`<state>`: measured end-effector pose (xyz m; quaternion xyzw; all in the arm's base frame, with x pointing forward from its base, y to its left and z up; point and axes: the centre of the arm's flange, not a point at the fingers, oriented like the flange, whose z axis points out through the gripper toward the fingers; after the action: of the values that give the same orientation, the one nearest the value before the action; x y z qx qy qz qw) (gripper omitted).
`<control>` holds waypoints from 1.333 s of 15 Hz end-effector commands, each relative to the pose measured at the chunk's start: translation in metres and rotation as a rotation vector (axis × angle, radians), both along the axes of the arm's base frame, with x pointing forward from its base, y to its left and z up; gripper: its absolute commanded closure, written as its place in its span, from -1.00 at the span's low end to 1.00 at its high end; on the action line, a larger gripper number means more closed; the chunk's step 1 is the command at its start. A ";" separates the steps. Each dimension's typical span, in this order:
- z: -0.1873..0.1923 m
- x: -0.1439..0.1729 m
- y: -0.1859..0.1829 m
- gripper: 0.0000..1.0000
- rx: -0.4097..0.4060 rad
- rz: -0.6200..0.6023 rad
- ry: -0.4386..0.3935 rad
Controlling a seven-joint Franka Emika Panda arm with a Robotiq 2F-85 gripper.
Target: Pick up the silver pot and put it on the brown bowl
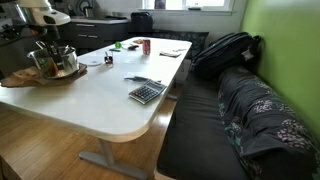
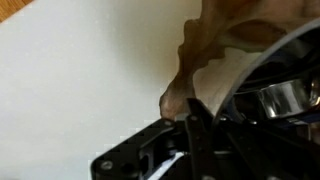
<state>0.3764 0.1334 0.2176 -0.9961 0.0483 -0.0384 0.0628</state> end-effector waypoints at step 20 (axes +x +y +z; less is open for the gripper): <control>0.096 0.019 0.023 -1.00 0.146 0.176 -0.270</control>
<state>0.4106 0.1683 0.2760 -0.9868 0.0015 -0.1182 0.1104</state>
